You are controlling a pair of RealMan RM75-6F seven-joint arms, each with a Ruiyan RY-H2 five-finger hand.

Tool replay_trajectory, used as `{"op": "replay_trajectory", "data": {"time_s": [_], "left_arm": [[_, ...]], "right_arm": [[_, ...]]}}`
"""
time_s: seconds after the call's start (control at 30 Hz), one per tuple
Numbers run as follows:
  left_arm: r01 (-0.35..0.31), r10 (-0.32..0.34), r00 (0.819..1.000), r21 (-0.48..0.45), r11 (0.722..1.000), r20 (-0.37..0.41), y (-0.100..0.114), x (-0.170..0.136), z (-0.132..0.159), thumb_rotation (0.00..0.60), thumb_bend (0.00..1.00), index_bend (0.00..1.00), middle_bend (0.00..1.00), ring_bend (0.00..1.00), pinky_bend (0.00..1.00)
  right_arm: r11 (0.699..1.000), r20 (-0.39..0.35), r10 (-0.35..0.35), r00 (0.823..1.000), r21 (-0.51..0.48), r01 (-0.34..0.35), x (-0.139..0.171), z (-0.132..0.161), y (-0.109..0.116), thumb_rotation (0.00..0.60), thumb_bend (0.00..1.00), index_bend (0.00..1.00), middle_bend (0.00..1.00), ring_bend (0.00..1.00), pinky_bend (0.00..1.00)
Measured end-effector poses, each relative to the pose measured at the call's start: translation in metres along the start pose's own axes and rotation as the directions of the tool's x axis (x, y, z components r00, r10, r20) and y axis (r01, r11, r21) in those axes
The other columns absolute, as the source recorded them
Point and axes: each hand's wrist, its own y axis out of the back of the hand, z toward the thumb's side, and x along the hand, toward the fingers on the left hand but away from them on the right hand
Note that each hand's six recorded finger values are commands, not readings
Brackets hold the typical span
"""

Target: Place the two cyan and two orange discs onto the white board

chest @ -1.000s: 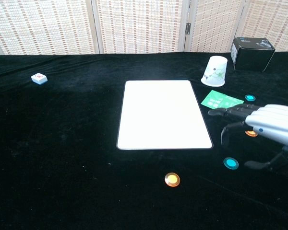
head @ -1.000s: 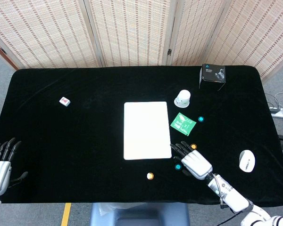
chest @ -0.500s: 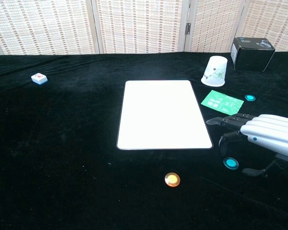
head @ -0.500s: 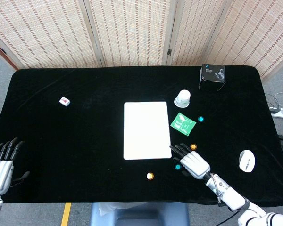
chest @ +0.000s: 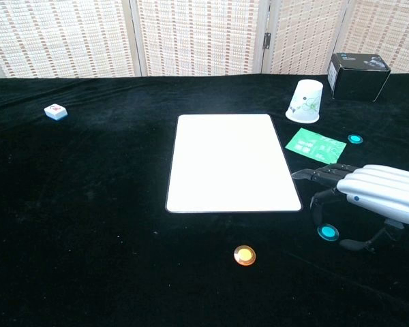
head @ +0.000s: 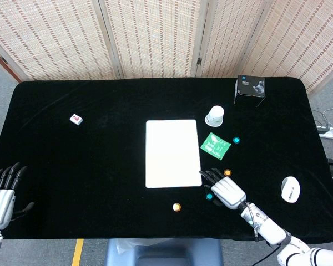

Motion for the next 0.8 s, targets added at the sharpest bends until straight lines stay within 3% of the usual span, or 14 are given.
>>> {"op": "replay_trajectory", "data": {"time_s": [0.5,0.8], "left_arm": [[0.003,-0.003,1.000,-0.001,1.000,-0.005,-0.003,-0.001,-0.003,0.600,0.22,0.05,0.03,0.01,0.00],[-0.001,0.001,1.000,-0.003,1.000,-0.004,-0.002,-0.002,-0.004,0.600,0.22,0.05,0.03,0.01,0.00]], "right_arm": [[1.000,0.006,0.008,1.000,-0.004,-0.008,-0.003,0.000,-0.001,0.600,0.36,0.51,0.08,0.00,0.00],[0.998,-0.005,-0.049,0.999,-0.039,0.048,-0.011,0.002,0.024,0.600,0.36,0.52,0.09,0.00,0.00]]}}
